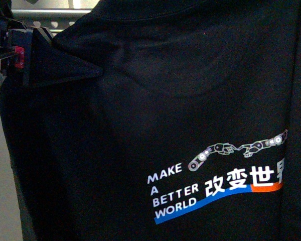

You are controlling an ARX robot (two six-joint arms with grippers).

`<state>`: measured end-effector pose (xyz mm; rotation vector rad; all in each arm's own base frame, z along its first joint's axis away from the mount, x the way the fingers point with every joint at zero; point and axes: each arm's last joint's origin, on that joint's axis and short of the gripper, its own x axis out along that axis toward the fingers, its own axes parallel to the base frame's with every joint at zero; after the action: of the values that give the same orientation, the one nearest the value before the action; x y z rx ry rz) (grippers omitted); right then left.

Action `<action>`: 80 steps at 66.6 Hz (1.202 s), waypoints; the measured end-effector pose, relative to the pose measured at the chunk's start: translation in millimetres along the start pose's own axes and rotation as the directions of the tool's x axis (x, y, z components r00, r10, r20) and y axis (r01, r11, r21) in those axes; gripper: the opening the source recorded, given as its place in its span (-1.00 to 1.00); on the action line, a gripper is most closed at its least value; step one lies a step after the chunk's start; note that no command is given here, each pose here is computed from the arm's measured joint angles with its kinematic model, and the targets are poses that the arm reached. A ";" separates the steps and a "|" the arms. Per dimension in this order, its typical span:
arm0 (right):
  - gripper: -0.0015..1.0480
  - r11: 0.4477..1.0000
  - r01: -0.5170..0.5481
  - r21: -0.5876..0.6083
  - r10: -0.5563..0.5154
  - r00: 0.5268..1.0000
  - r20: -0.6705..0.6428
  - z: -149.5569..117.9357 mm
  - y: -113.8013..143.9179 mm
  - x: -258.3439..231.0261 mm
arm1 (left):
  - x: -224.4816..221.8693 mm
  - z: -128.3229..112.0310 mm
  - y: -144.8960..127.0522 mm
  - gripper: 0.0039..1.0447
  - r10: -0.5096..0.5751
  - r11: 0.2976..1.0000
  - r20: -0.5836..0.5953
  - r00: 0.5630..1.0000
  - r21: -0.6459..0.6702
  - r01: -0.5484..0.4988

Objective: Hang clothes on hanger

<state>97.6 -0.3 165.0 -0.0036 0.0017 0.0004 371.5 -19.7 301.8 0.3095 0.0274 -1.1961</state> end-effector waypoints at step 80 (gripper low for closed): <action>0.86 0.691 -0.634 -0.347 0.583 0.773 -0.251 211.1 -82.8 172.6 | 0.0 -0.3 -0.2 -0.88 0.006 1.000 -0.005 1.000 -0.014 -0.006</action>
<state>270.6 -82.2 376.1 -0.4364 0.1272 0.6827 371.3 -19.7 301.5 0.2998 0.0395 -1.1890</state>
